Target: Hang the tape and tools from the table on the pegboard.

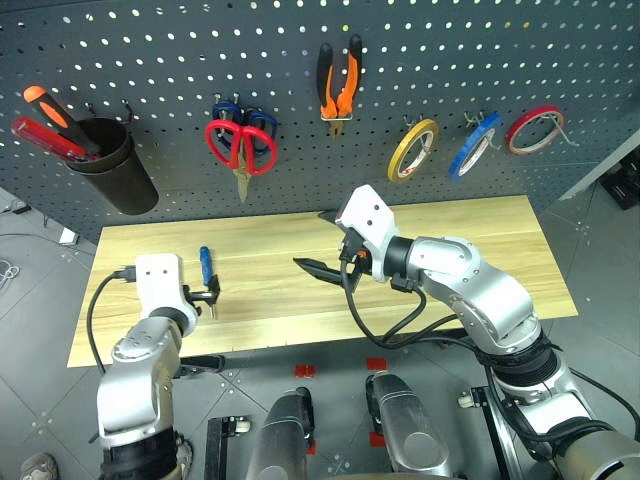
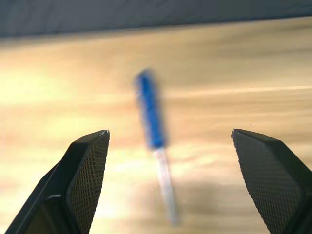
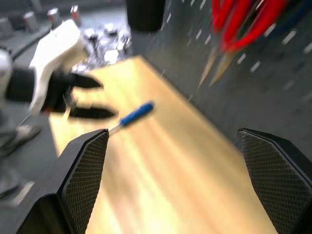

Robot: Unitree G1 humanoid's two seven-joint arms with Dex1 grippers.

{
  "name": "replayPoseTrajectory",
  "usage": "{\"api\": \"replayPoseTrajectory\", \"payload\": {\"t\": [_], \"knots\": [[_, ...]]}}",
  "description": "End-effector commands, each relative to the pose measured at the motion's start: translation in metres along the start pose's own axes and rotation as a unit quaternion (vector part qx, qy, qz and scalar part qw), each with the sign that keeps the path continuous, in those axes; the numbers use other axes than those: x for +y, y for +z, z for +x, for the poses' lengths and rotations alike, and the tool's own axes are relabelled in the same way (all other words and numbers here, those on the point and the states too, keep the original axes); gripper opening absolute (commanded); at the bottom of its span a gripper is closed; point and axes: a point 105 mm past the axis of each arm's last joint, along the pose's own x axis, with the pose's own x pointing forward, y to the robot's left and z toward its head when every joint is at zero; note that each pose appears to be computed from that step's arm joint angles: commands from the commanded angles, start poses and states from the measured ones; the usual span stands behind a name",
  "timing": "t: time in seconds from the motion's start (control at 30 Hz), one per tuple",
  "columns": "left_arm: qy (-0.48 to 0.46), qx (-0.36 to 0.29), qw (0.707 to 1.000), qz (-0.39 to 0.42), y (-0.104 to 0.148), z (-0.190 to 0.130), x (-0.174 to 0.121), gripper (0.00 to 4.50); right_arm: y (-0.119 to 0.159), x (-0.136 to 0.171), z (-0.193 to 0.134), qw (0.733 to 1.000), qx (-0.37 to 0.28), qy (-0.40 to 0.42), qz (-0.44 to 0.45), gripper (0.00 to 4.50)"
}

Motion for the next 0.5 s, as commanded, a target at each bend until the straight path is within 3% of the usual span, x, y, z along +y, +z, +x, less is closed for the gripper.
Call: {"api": "replayPoseTrajectory", "payload": {"t": [0.03,0.23,0.47,0.5], "knots": [[0.012,0.033,0.998,-0.043,-0.001,0.011,0.015,4.22,0.018,0.009,0.004,1.0,-0.012,0.009,-0.009,4.5],[-0.032,0.061,0.996,-0.053,0.005,0.044,0.001,4.22,0.028,0.014,0.011,1.0,-0.012,0.017,-0.002,4.5],[-0.008,0.12,0.988,-0.096,-0.016,0.065,0.007,4.22,0.029,0.015,0.009,1.0,-0.001,0.03,-0.004,4.5],[-0.003,0.127,0.987,-0.098,-0.02,0.066,0.01,4.04,0.029,0.014,0.009,1.0,0.002,0.03,-0.004,4.5]]}}
